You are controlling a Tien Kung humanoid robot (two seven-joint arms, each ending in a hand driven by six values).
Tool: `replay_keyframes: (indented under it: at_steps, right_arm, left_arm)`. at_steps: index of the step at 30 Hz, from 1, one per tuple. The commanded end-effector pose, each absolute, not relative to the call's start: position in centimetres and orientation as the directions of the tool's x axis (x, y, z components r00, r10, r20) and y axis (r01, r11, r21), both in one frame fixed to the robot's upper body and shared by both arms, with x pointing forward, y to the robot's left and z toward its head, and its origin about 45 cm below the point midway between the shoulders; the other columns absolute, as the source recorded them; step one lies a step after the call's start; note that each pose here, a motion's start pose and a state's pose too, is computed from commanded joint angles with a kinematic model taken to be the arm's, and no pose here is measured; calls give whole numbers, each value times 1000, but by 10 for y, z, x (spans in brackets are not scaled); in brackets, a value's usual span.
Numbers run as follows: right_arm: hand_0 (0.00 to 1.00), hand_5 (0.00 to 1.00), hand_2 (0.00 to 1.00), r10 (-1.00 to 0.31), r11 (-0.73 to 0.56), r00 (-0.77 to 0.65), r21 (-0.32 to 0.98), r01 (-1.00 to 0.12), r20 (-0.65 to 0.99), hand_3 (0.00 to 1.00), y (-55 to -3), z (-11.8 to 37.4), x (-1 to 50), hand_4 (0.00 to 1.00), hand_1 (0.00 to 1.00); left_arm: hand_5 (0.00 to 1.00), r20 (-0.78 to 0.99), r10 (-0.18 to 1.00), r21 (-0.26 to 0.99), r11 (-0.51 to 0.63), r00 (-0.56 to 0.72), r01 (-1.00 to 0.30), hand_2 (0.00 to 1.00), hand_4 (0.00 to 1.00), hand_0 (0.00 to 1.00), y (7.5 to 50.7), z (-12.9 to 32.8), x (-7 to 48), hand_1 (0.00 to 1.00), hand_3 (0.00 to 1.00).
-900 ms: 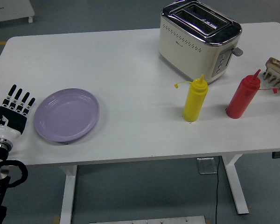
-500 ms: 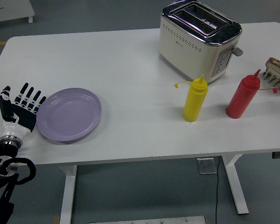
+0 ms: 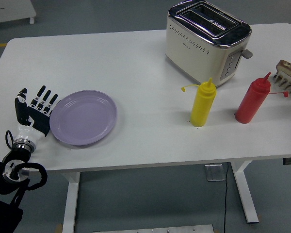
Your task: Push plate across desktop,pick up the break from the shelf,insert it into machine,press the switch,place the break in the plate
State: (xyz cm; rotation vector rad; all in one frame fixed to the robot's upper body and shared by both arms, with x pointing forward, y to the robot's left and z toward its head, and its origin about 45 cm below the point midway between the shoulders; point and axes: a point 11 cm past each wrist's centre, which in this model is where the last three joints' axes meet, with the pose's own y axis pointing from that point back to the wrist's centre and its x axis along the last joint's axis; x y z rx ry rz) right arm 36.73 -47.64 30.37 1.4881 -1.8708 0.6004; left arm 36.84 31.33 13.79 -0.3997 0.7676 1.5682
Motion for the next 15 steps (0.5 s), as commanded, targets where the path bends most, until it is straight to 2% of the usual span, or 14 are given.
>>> replay_keyframes:
  at_steps: [8,15]
  right_arm:
    - [862,275,829,-499,215,-43,76,-974,866,822,-465,299,371,754,824]
    - [860,275,833,-466,196,6,109,-974,885,825,-458,292,373,752,825]
  left_arm:
    - [998,-664,738,244,58,-123,-968,944,625,869,293,135,370,886,829]
    - [998,-673,735,241,120,-77,-963,944,626,866,269,136,376,885,830]
